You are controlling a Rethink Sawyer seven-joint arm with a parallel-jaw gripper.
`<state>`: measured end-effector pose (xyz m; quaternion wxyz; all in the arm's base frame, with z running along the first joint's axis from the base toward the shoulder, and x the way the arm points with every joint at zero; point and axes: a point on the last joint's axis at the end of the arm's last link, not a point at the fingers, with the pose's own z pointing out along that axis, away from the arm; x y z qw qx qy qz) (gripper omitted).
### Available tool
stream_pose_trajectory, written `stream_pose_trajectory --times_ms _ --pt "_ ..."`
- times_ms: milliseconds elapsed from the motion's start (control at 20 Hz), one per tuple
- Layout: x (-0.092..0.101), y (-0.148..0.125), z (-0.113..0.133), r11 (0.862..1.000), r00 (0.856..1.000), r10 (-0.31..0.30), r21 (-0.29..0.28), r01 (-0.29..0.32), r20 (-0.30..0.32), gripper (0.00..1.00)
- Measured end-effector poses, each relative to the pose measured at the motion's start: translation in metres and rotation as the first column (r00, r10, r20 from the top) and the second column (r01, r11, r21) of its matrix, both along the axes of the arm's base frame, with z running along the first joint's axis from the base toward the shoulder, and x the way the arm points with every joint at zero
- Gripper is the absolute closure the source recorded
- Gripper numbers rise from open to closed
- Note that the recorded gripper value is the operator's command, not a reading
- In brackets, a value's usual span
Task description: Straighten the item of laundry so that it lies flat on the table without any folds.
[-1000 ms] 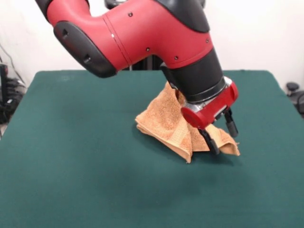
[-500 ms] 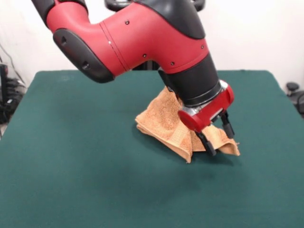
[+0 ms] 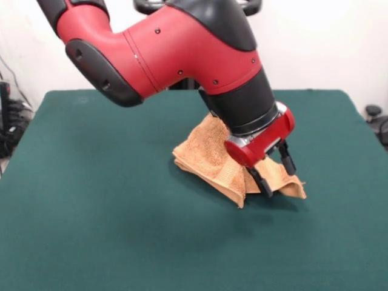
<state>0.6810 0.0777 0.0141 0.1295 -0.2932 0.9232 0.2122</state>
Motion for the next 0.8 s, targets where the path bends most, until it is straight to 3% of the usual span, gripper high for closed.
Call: stream_pose_trajectory --times_ms 800 --pt "-0.023 0.017 -0.020 0.999 0.999 0.017 0.047 -0.015 -0.051 0.00"
